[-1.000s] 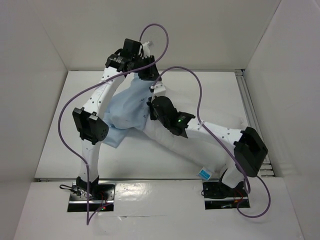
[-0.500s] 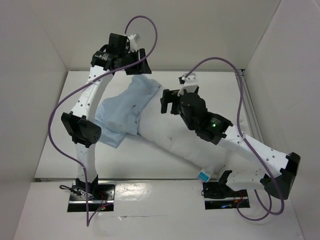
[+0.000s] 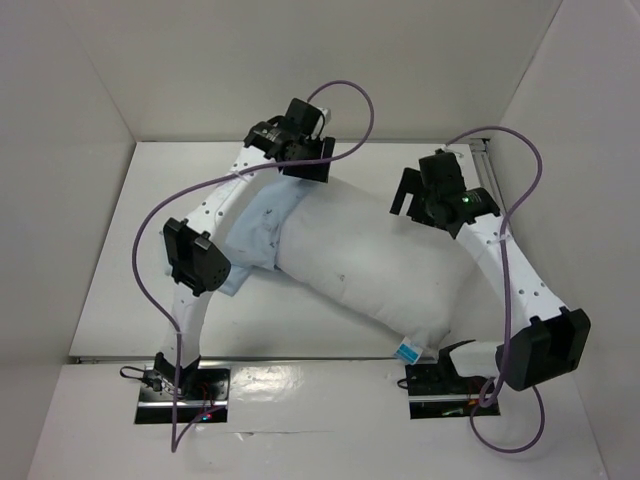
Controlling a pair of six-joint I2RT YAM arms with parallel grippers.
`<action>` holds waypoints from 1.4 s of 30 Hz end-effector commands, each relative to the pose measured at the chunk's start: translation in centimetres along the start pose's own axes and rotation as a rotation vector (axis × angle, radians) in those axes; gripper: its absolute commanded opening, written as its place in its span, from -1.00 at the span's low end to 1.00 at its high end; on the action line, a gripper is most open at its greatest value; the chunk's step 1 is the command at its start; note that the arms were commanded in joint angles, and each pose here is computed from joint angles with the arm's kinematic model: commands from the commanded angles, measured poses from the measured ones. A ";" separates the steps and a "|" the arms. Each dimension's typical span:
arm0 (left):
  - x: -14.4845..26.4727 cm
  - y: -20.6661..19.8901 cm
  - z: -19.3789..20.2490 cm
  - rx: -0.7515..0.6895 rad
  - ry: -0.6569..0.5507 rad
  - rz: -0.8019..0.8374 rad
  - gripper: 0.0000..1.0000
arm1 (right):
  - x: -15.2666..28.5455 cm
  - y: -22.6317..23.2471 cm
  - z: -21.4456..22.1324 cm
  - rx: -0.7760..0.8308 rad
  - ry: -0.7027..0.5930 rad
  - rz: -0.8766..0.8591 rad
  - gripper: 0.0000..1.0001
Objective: Put the pillow into the pillowcase
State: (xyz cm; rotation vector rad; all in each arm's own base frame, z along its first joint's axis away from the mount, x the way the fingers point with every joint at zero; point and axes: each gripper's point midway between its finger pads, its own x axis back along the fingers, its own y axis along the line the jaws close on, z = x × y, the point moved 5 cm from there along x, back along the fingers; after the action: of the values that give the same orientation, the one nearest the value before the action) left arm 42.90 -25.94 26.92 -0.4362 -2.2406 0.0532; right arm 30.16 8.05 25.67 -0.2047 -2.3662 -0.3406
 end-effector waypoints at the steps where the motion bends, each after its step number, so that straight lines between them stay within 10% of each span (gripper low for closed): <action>1: 1.2 2.4 -0.7 -0.035 -0.041 -0.145 0.44 | 1.7 -1.4 2.6 -0.091 0.142 -0.028 0.98; 15: -0.5 3.8 1.1 -0.085 0.028 -0.259 0.47 | 4.4 -7.2 3.4 -0.281 0.214 0.121 1.00; 24: -0.2 3.1 0.4 -0.079 0.006 -0.209 0.04 | 4.2 -9.5 5.6 -0.359 0.256 0.197 1.00; 42: 3.3 1.2 -0.6 -0.053 -0.043 -0.076 0.46 | 5.0 -10.1 4.8 -0.363 0.243 0.181 1.00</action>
State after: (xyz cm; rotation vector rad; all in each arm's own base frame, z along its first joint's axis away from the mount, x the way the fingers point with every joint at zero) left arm 42.60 -23.95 26.52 -0.3357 -2.2461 -0.0643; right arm 21.66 0.15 22.72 -0.5302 -1.9980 -0.6712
